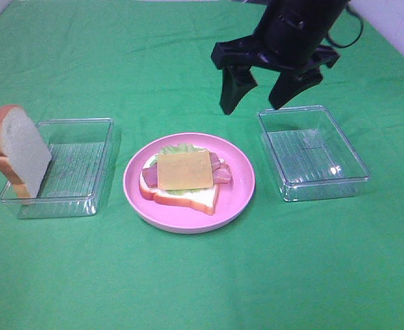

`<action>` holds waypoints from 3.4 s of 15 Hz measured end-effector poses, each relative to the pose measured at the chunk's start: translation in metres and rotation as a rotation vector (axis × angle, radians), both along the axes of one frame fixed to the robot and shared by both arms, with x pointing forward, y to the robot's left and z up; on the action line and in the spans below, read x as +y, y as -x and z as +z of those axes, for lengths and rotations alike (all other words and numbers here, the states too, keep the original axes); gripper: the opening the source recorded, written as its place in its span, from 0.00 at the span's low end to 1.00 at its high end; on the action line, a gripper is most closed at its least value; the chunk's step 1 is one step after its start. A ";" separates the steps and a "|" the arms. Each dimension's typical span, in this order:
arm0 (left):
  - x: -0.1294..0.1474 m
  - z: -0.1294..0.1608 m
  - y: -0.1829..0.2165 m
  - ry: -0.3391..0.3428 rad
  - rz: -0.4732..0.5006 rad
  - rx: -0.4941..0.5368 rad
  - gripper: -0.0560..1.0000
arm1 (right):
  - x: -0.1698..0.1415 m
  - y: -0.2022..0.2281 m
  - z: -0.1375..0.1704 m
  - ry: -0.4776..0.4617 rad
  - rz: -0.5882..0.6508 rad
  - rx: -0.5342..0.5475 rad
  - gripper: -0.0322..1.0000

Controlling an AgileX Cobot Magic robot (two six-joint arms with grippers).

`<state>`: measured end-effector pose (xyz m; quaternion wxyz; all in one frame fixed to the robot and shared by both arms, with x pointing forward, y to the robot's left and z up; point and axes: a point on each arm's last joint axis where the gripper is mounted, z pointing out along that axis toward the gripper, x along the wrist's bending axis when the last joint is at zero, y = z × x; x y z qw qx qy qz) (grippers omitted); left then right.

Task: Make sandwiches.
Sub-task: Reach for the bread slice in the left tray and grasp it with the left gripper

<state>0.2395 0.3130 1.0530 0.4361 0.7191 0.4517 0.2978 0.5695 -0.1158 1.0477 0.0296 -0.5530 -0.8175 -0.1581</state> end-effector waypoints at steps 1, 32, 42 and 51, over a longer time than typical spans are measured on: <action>0.000 0.000 0.000 0.000 0.000 0.000 0.68 | -0.009 0.008 0.016 0.037 -0.007 -0.025 0.75; -0.015 0.029 -0.033 0.049 0.127 0.171 0.68 | -0.178 0.347 -0.003 -0.174 0.103 -0.771 0.75; -0.084 0.084 -0.193 -0.271 0.388 0.407 0.68 | -0.178 0.347 -0.003 -0.173 0.105 -0.770 0.75; -0.061 0.019 -0.324 -0.155 0.459 0.779 0.68 | -0.178 0.347 -0.003 -0.173 0.105 -0.770 0.75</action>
